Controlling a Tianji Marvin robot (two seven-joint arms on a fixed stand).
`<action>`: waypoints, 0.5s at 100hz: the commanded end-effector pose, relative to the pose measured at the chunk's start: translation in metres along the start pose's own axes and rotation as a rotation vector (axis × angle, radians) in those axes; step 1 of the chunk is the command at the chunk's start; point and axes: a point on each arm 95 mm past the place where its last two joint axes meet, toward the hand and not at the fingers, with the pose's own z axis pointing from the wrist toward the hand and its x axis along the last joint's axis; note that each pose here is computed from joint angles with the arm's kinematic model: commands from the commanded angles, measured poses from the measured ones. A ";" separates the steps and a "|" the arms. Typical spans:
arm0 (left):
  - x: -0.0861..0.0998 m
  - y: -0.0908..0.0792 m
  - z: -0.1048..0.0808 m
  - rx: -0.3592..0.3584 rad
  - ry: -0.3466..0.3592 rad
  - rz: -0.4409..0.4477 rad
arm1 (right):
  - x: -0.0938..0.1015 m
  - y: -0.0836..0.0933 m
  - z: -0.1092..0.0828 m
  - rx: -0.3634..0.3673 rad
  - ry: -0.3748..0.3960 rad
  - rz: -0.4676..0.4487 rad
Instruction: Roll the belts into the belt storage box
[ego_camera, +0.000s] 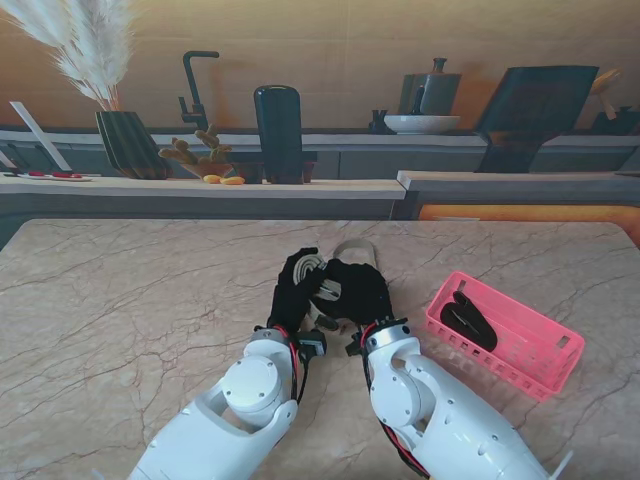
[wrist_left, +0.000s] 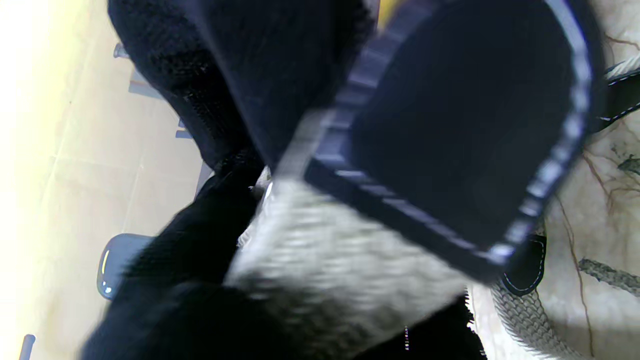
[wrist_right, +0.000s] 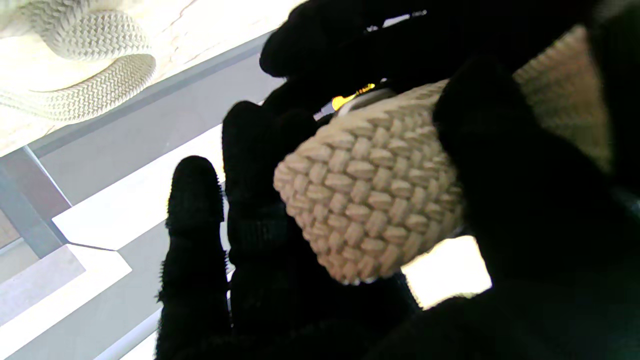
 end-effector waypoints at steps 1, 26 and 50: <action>-0.001 0.024 -0.012 -0.056 -0.021 -0.049 | 0.026 -0.001 0.009 -0.003 0.067 0.029; 0.009 0.010 -0.013 -0.005 0.018 -0.044 | 0.017 0.004 0.002 0.083 0.054 0.086; 0.013 -0.004 -0.012 0.025 0.029 -0.056 | 0.006 0.013 -0.010 0.164 0.034 0.101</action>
